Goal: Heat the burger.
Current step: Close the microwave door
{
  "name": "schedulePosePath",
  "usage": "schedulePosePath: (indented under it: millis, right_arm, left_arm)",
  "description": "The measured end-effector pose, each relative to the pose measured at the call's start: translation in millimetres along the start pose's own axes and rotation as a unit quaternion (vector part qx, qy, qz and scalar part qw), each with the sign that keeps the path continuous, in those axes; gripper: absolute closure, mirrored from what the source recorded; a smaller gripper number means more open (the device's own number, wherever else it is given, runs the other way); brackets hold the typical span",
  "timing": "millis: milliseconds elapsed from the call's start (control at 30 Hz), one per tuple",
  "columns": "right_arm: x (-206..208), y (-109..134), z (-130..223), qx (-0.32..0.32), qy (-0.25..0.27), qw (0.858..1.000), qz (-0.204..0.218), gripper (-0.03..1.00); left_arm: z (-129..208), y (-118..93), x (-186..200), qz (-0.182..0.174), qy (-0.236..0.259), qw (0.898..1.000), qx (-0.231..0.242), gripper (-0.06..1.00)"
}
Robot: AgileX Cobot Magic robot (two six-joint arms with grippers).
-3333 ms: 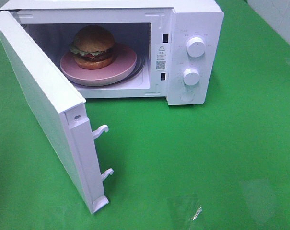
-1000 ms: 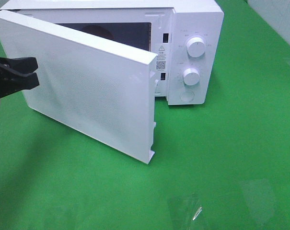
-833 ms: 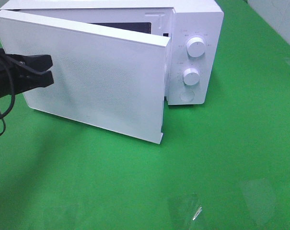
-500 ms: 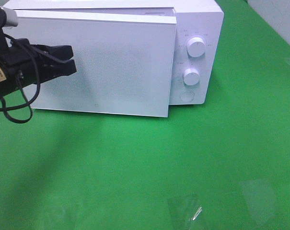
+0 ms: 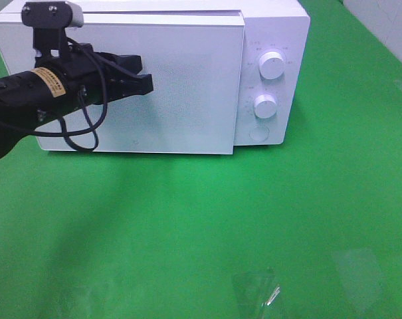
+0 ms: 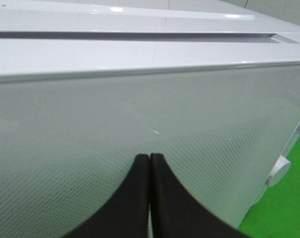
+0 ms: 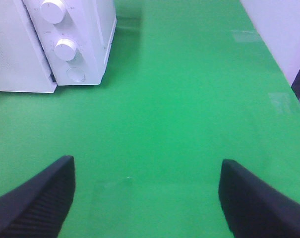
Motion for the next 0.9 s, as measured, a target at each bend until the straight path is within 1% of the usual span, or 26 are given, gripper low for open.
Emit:
schedulePosePath:
  millis: [33,67,133,233,300,633,667,800,900]
  right_arm:
    - [0,0,0,0.0,0.0,1.0,0.0,0.21]
    - [0,0,0,0.0,0.0,1.0,0.0,0.21]
    - [0,0,0,0.0,0.0,1.0,0.0,0.21]
    - [0,0,0,0.0,0.0,1.0,0.0,0.21]
    - [0,0,0,0.0,0.0,1.0,0.0,0.21]
    - [0,0,0,0.0,0.0,1.0,0.0,0.21]
    - [0,0,0,0.0,0.0,1.0,0.0,0.21]
    - [0,0,0,0.0,0.0,1.0,0.0,0.21]
    - [0,0,0,0.0,0.0,1.0,0.0,0.21]
  left_arm:
    - [1,-5,-7,0.001,0.004,1.0,0.0,0.94]
    - [1,-5,-7,0.001,0.004,1.0,0.0,0.94]
    - [5,-16,-21,0.008,0.018,1.0,-0.014,0.94]
    - [5,-19,-25,0.013,0.019,1.0,-0.018,0.94]
    - [10,-30,-38,0.026,0.032,0.999,-0.033,0.94]
    - [5,-42,-63,0.043,0.029,0.997,-0.056,0.94]
    - [5,-47,-68,0.051,0.029,0.996,-0.063,0.94]
    - [5,-53,-74,0.062,0.027,0.995,-0.074,0.94]
    - [5,-54,-74,0.064,0.027,0.995,-0.075,0.94]
Point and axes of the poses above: a point on each arm's last joint axis where the gripper is mounted, x pointing back along that axis away from the gripper, y along the wrist's bending axis when the last joint is at zero, z = x × y, the point moved 5 cm from there along -x, pointing out along that axis toward the gripper, and after that the axes turned 15 degrees about x, right-handed, at the moved point
